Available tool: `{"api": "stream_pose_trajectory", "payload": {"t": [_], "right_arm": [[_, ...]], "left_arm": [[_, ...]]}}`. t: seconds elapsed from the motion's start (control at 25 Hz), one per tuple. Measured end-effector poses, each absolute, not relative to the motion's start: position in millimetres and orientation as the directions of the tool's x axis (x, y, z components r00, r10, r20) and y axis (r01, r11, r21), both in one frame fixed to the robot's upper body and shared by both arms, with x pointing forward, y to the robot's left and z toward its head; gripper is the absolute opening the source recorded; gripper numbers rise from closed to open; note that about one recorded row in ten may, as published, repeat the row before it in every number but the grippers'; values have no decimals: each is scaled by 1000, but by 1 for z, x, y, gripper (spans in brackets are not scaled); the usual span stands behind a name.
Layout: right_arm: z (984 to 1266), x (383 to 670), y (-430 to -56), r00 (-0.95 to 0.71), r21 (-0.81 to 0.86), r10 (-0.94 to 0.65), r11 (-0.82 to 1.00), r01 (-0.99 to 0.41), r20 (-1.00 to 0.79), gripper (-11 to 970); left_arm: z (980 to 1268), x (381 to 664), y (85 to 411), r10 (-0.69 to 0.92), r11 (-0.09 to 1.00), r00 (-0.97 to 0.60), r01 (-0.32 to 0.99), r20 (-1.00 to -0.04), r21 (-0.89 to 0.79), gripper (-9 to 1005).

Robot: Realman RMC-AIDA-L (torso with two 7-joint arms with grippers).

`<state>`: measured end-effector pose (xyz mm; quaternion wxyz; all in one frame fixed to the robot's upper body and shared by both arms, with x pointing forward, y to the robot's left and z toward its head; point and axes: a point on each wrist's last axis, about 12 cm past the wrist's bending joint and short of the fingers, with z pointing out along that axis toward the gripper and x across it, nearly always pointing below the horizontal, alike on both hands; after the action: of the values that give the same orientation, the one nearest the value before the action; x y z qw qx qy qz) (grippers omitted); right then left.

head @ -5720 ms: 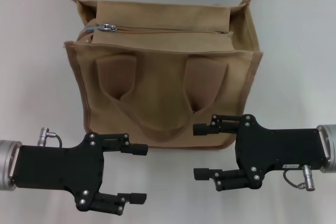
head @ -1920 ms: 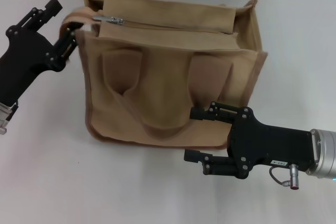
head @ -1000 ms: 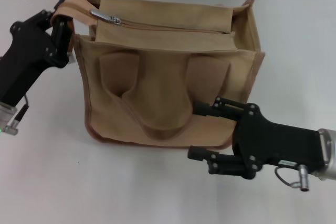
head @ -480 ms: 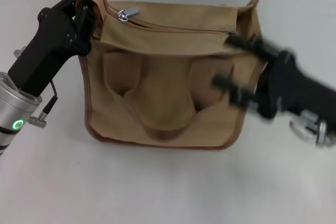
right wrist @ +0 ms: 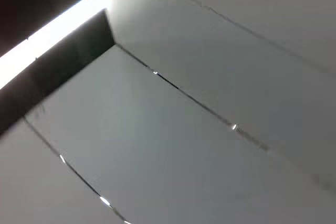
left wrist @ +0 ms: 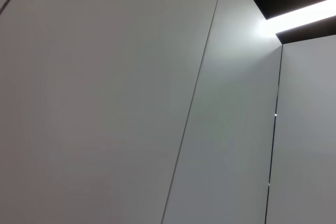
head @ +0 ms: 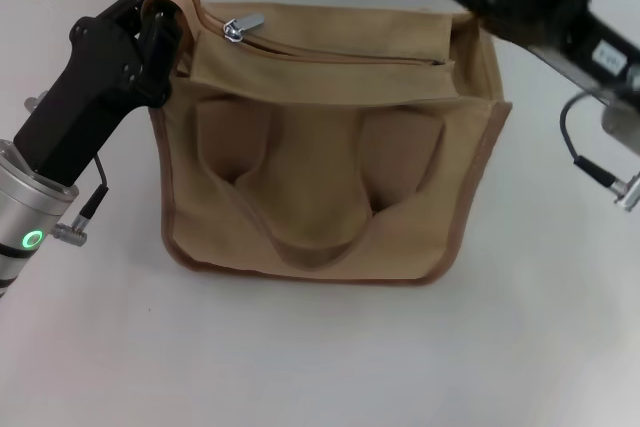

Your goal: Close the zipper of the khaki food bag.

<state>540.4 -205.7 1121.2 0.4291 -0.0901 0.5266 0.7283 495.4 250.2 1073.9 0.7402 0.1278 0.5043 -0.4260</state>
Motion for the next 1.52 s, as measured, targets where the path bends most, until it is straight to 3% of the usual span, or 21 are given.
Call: {"api": "stream_pose_trajectory", "payload": {"t": [0.12,0.16,0.2,0.36,0.92,1.52], "right_arm": [[1129,549,-197,-840,847,453,-280,-452,-298,757],[1130,555,-189,-919,898,383,-365,-247,-96,757],[1130,555,-189,-919,898,383,-365,-247,-96,757],[1117,560,-175,-937,927,320,-375,10,140,757],[1108,566,-167,-929,958,344,-286,34,135,757],[1119,579,-146,-950,974,300,-224,14,83,757]], "left_arm": [[1075,496,249,-505,600,132,764,-853,-237,32],[1076,497,249,-507,597,135,768,-851,-234,32],[1076,497,249,-507,597,135,768,-851,-234,32],[1080,501,245,-509,589,141,777,-849,-223,34],[1084,507,240,-515,572,144,792,-845,-213,38],[1091,516,226,-534,532,127,819,-836,-215,42]]}}
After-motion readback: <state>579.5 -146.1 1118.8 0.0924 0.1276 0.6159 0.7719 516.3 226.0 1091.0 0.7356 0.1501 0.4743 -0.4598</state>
